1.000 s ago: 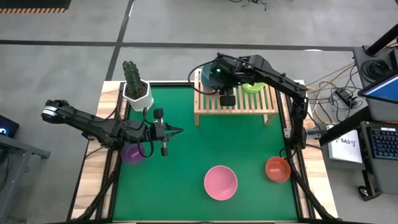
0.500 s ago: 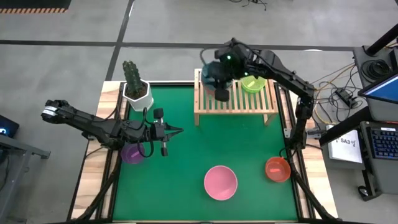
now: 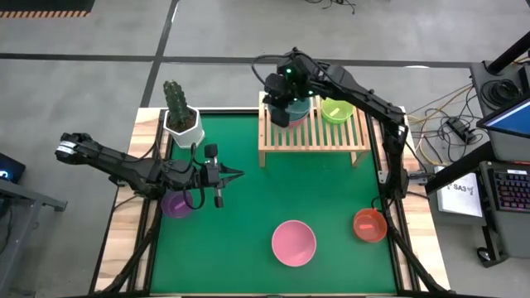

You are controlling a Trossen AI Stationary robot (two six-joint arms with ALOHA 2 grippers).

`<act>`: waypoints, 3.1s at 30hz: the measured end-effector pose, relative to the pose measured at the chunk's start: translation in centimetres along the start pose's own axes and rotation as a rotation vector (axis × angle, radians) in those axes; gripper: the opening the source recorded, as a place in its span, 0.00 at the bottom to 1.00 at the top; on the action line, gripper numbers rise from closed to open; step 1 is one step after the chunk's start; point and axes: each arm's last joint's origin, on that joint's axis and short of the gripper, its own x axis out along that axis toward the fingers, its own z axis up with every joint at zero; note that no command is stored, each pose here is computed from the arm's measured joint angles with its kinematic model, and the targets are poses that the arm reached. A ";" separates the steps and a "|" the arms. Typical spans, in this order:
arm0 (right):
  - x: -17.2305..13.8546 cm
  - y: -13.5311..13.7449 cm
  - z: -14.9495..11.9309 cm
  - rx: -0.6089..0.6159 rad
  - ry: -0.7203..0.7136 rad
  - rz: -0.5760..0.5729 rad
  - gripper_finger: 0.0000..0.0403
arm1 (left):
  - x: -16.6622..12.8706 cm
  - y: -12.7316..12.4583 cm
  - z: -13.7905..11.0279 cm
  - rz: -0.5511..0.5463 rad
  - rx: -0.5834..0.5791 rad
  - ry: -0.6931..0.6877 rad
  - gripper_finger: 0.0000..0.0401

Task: Place and stack bowls onto a shelf
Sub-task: Stack the dark green bowl on top of the blue bowl on the shelf, then stack the orange bowl on top of the yellow bowl on the shelf

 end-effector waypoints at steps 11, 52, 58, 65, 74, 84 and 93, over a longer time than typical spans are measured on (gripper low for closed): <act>2.9 0.2 -1.7 0.041 0.065 0.021 0.02 | 0.0 0.0 0.0 0.000 0.000 0.000 0.00; 2.0 3.5 -9.8 0.244 -0.344 -0.004 0.02 | 0.0 0.0 -0.2 -0.004 0.008 0.015 0.00; 0.1 3.6 -9.5 0.251 -0.386 -0.010 0.02 | 0.0 0.0 -0.1 -0.004 0.007 0.014 0.00; -2.3 3.8 -9.8 0.251 -0.389 -0.095 0.02 | 0.0 0.0 -0.1 -0.003 0.005 0.011 0.00; -0.6 4.2 -12.5 0.293 -0.284 -0.161 0.02 | 0.0 0.0 -0.1 -0.003 0.005 0.011 0.00; -5.0 5.1 -10.3 0.290 -0.425 -0.148 0.02 | 0.0 0.0 -0.1 -0.003 0.005 0.011 0.00; -7.9 10.5 -11.2 0.452 -0.238 0.106 0.02 | 0.0 0.0 -0.1 -0.003 0.005 0.011 0.00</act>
